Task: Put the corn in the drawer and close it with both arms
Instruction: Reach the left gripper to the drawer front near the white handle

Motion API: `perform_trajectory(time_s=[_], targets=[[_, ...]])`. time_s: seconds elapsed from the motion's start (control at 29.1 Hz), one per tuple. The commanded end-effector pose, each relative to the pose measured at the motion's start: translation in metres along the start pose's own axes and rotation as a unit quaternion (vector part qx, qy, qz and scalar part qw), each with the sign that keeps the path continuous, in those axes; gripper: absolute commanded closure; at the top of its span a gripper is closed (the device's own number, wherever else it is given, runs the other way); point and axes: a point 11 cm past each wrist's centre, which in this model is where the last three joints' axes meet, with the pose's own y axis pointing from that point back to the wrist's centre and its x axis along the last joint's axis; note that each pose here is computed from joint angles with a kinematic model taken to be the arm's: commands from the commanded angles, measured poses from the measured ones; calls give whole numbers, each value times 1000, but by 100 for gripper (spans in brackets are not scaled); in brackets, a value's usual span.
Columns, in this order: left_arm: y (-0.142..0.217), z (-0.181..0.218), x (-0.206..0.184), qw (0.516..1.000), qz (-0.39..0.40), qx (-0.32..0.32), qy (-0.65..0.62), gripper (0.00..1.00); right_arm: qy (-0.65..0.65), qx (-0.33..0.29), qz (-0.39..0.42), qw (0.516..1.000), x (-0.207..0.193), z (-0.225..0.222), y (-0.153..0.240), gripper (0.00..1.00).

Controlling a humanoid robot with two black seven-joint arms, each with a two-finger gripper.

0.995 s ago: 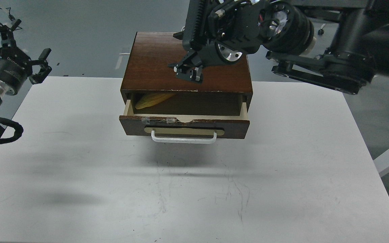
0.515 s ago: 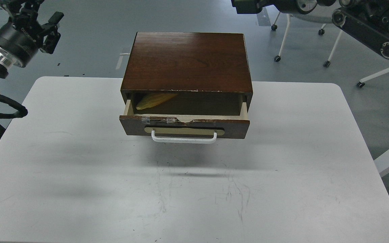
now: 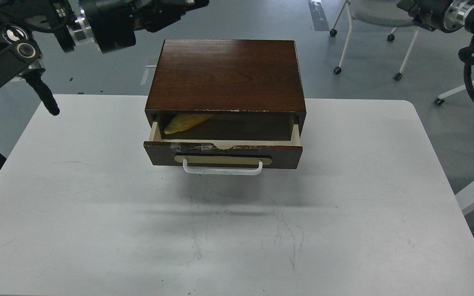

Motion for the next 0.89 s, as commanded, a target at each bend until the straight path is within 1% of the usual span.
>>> perform_trajectory(time_s=[0.0, 0.03, 0.1, 0.17, 0.24, 0.38, 0.48, 0.58, 0.75, 0.86], targets=[[-8, 25, -29, 993, -75, -5, -95, 100, -125, 26, 10, 992, 2, 14, 5, 1], [-9, 28, -34, 991, -85, -6, -108, 100, -145, 30, 11, 989, 2, 17, 6, 1], [-10, 39, -47, 981, -116, -8, -158, 100, -232, 50, 19, 971, 2, 31, 10, 0], [-9, 40, -52, 977, -126, -5, -174, 100, -275, 59, 24, 959, 3, 39, 13, 0], [-9, 35, -58, 973, -141, 4, -185, 100, -340, 62, 45, 937, 2, 67, 21, 0], [-8, 29, -77, 965, -174, 13, -193, 100, -403, 74, 74, 909, 7, 91, 32, 0], [-10, 23, -97, 944, -217, 25, -246, 100, -447, 86, 93, 885, 8, 108, 40, 0], [-11, 13, -109, 926, -246, 40, -283, 100, -462, 83, 98, 878, 4, 121, 44, 0], [-4, -6, -139, 895, -308, 60, -317, 100, -464, 84, 90, 877, 0, 119, 42, 0], [7, -21, -154, 870, -346, 79, -342, 100, -461, 82, 82, 880, -5, 118, 41, 0]])
